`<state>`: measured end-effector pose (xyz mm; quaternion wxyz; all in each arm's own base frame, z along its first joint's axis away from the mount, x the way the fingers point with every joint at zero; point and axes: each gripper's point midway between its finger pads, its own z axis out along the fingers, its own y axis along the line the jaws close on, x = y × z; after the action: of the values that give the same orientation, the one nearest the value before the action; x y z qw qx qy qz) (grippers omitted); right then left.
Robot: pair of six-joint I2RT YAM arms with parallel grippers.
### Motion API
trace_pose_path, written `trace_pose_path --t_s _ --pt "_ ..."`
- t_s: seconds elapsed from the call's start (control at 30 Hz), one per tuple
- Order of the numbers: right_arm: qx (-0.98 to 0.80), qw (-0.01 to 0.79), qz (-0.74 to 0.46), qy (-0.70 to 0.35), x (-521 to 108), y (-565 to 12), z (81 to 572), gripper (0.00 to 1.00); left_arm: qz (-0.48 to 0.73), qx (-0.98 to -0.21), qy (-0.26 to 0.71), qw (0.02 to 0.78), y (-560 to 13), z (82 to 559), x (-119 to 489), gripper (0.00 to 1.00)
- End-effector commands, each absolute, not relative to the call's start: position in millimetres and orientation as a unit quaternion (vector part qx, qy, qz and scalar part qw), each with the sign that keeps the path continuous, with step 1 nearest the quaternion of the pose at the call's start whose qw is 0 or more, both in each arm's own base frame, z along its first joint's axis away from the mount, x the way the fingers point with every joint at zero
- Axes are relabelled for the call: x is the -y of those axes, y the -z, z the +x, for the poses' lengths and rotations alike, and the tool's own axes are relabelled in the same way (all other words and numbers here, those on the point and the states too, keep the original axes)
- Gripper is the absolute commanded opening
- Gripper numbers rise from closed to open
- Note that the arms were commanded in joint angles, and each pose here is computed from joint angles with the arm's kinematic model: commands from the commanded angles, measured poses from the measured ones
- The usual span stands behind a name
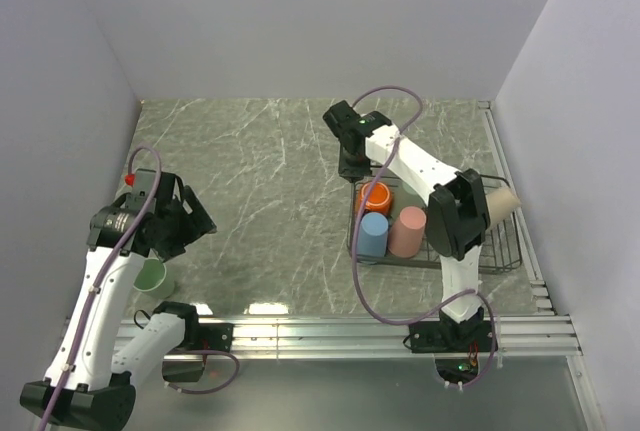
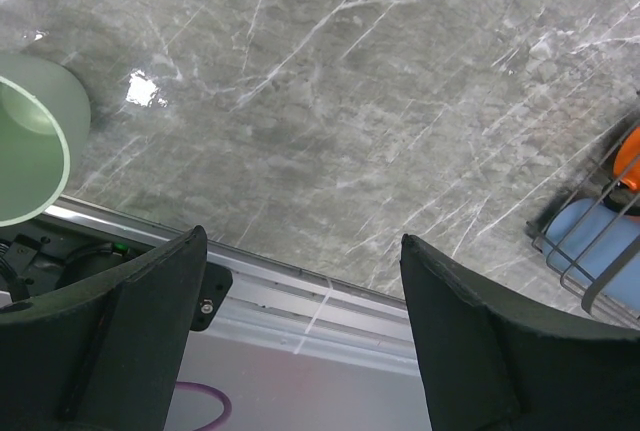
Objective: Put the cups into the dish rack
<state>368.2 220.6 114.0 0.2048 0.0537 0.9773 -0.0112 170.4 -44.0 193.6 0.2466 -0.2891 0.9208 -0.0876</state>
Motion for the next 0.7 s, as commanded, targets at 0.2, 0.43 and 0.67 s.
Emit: trace_pose_path --t_s 0.2,0.43,0.67 --pt "-0.971 0.226 0.008 -0.077 -333 -142 371 0.00 -0.269 -0.920 0.091 0.269 -205 175 46 0.84" --pt "-0.968 0.216 0.026 -0.121 -370 -149 372 0.00 -0.256 -0.926 0.090 0.263 -204 174 50 0.84" --pt "-0.953 0.265 0.035 -0.143 -360 -184 371 0.67 -0.261 -0.929 0.048 0.259 -199 169 38 0.85"
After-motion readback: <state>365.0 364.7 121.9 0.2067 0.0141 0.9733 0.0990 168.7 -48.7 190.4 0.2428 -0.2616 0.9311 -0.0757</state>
